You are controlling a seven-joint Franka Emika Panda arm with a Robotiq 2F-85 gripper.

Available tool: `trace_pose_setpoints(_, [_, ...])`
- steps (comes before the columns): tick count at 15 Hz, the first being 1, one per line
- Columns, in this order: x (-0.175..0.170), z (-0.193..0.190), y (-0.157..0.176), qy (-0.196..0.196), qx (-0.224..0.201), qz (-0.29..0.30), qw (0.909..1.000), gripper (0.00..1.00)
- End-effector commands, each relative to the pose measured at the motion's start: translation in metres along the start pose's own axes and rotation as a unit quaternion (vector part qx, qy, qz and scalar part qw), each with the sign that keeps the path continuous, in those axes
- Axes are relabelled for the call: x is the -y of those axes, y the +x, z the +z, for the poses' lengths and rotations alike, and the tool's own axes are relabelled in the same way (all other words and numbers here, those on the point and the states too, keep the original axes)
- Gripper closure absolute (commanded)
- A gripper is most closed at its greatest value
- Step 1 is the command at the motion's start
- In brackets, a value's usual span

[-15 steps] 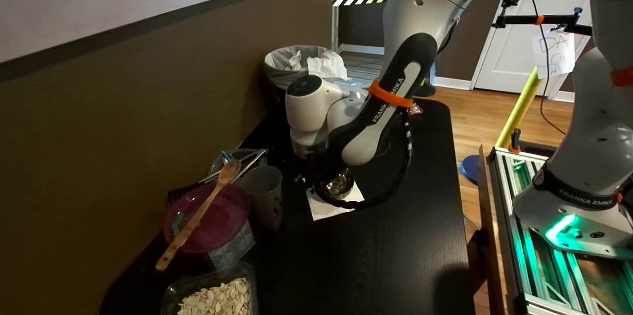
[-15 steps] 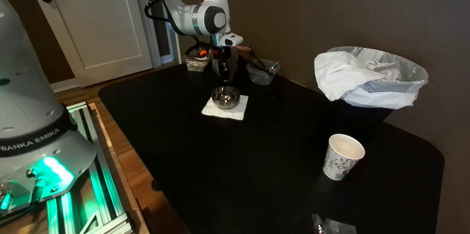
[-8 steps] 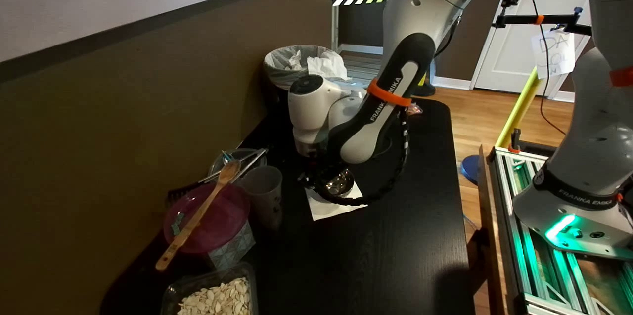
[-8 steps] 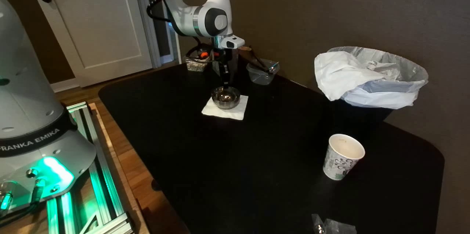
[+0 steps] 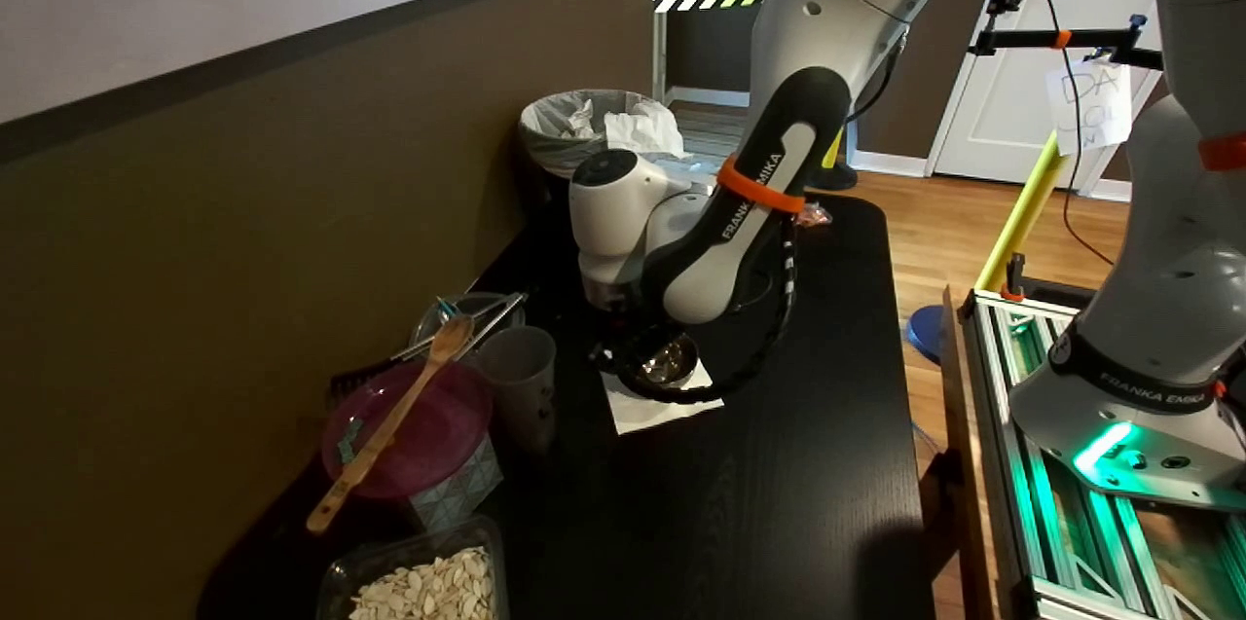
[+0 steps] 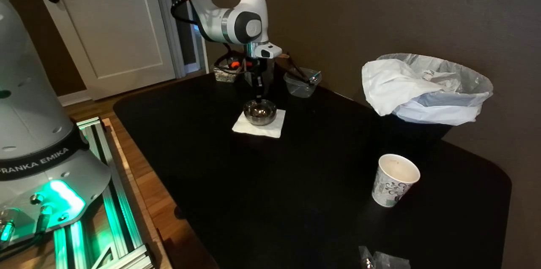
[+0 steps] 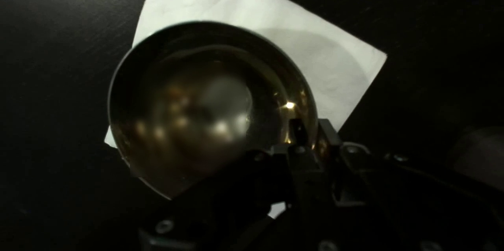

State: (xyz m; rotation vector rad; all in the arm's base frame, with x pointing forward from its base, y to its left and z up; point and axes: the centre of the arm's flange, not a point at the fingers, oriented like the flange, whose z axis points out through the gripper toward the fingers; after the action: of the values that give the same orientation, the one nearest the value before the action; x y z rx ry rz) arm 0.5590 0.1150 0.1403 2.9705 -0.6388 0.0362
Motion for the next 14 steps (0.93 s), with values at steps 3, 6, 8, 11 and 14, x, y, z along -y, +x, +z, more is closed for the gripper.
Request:
trace_pose_setpoints(3, [-0.0013,0.0073,-0.0045,0.021,0.002,-0.009,0.9997,0.89])
trace_pose_setpoints(6, [-0.0009,0.0070,-0.0046,0.023,0.001,-0.012,0.9997,0.91])
trace_pose_setpoints(8, [-0.0016,0.0073,-0.0048,0.024,0.000,-0.014,0.9996,0.92])
trace_pose_setpoints(11, [-0.0027,0.0085,-0.0061,0.025,0.000,-0.015,0.9996,0.91])
trace_pose_setpoints(14, [-0.0033,0.0097,-0.0077,0.025,0.000,-0.015,0.9996,0.90])
